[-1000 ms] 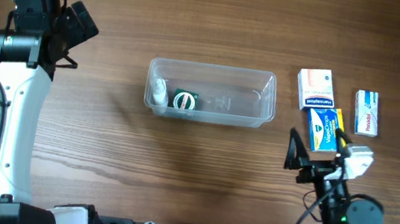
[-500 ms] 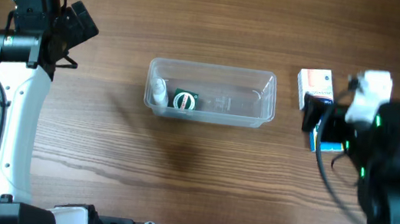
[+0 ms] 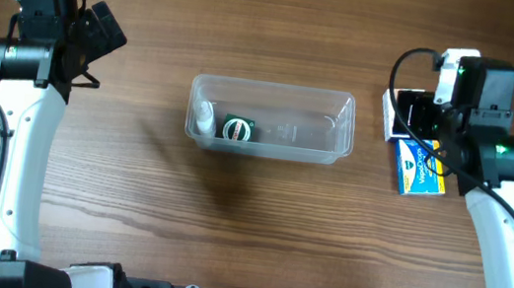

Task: Pack container
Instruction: 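Move the right gripper over the white Hansaplast box, then lower the right gripper and grasp the white Hansaplast box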

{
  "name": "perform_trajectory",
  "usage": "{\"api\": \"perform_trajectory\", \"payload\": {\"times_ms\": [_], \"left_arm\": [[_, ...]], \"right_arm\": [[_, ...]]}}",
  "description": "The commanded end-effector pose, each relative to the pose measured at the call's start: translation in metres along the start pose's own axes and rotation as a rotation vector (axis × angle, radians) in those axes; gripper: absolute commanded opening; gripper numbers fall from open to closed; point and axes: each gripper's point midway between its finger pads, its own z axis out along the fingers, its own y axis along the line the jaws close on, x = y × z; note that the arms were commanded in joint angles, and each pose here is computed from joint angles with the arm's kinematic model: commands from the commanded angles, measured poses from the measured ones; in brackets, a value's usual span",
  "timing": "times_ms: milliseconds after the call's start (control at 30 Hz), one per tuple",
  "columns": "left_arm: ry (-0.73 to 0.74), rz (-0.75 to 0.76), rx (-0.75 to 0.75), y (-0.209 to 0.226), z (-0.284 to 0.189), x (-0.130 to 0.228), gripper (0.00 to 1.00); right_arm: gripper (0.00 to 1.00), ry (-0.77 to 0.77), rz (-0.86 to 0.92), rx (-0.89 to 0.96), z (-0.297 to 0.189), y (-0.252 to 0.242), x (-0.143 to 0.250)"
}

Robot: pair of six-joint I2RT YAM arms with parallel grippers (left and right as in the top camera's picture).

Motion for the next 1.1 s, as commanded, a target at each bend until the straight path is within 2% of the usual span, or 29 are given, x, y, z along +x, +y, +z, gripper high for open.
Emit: {"api": "perform_trajectory", "payload": {"times_ms": [0,333,667,800,1067], "left_arm": [[-0.017,0.000,-0.008,0.002,-0.003,-0.005,1.00],[-0.017,0.000,-0.008,0.002,-0.003,-0.005,1.00],[-0.017,0.000,-0.008,0.002,-0.003,-0.005,1.00],[-0.017,0.000,-0.009,0.002,-0.003,-0.005,1.00],[-0.017,0.000,-0.008,0.002,-0.003,-0.006,1.00]], "right_arm": [[1.00,0.012,-0.116,-0.087,0.013,0.011,-0.003],[1.00,0.075,0.044,-0.113,0.073,-0.027,0.008],[1.00,0.082,-0.016,-0.119,0.111,-0.026,0.009],[1.00,0.092,-0.048,-0.180,0.125,-0.015,0.013],[1.00,0.167,-0.051,-0.225,0.154,-0.004,0.035]]}}
